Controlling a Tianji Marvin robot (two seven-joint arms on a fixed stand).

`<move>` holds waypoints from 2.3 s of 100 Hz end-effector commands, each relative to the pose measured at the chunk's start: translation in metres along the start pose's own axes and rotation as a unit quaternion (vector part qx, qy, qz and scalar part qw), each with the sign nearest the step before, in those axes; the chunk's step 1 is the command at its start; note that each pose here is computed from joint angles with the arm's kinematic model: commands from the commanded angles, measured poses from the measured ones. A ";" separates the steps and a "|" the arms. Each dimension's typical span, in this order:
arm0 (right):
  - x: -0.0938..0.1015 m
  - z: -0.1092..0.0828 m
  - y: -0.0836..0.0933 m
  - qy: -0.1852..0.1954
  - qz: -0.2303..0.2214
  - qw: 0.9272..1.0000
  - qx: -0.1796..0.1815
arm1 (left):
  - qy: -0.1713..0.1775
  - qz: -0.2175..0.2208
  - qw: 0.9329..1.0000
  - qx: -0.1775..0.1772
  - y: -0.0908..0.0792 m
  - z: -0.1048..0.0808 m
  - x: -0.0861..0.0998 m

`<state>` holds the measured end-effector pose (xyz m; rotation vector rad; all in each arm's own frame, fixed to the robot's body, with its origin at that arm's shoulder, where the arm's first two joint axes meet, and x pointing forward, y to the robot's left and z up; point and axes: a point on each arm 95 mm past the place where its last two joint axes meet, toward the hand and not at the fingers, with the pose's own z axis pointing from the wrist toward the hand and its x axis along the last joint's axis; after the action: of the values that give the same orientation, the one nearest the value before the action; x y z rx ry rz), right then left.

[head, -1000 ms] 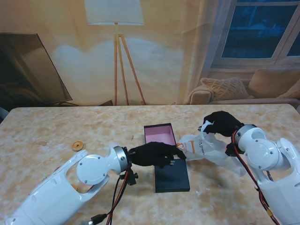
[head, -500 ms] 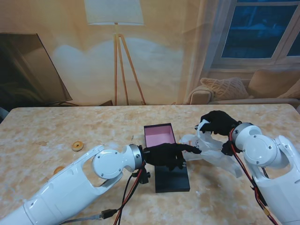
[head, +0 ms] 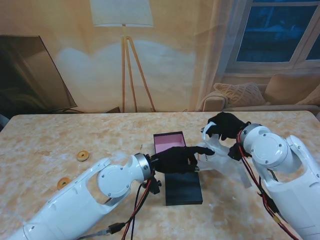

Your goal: Pack mini donuts into a plastic bag, tie the opening and put the bag into the gift box

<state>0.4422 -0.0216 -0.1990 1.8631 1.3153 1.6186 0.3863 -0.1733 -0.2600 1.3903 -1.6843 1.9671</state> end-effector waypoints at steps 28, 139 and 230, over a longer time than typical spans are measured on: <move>0.012 0.010 -0.009 -0.002 0.026 0.999 0.019 | 0.017 0.002 1.000 -0.005 0.004 0.005 0.011; 0.009 -0.006 -0.006 0.012 0.039 0.999 0.009 | -0.015 0.051 0.998 -0.020 -0.001 0.002 -0.008; -0.022 -0.038 -0.006 0.174 -0.120 0.974 0.082 | -0.132 0.106 0.982 0.077 -0.041 -0.005 -0.025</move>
<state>0.4098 -0.0497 -0.1973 1.4614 1.7614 1.8224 0.4224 -0.1435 -0.2541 1.6366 -1.9069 2.1562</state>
